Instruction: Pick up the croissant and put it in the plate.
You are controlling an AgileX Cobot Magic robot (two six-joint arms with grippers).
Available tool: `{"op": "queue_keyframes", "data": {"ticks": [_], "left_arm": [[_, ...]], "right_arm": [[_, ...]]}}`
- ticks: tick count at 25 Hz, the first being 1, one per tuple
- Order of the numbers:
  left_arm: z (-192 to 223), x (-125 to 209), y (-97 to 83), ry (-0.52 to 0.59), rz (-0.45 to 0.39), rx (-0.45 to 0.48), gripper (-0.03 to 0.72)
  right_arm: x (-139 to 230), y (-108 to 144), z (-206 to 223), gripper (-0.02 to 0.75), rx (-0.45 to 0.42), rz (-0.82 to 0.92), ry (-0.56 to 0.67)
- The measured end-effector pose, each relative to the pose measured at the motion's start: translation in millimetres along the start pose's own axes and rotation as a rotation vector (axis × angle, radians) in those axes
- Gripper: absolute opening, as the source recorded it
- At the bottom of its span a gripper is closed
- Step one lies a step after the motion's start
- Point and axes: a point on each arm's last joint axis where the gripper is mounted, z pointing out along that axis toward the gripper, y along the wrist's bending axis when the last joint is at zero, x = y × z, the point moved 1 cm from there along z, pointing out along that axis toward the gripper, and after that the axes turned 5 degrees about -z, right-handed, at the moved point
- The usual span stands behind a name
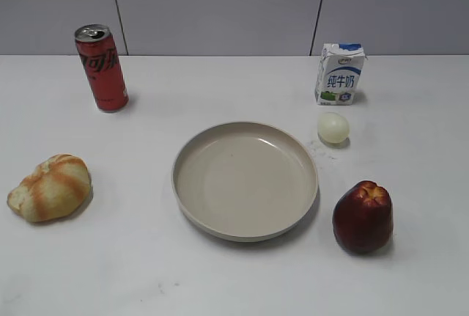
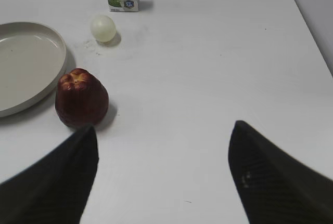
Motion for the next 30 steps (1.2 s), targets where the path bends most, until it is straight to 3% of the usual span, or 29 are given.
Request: {"op": "queue_keyframes", "data": {"ticks": [7,9,14,19,24,30], "left_arm": [[38,-38,-0.7,0.147,0.001,-0.003,0.535],[55,-47,-1.1,0.225,-0.002,-0.001,0.547],[107,-60,-8.9,0.447,-0.078,0.057,0.667],[169,-62,-17.2,0.669,-0.102,0.129,0.685],[223,-58,-19.9,0.835,-0.069,0.156,0.675],[269,-56,-48.5,0.903,0.059,0.219,0.671]], "right_arm": [[0,0,0,0.588,0.000,-0.001,0.000],[0,0,0,0.588,0.000,-0.001,0.000],[0,0,0,0.588,0.000,0.000,0.000],[0,0,0,0.588,0.000,0.000,0.000],[0,0,0,0.588,0.000,0.000,0.000],[0,0,0,0.588,0.000,0.000,0.000]]}}
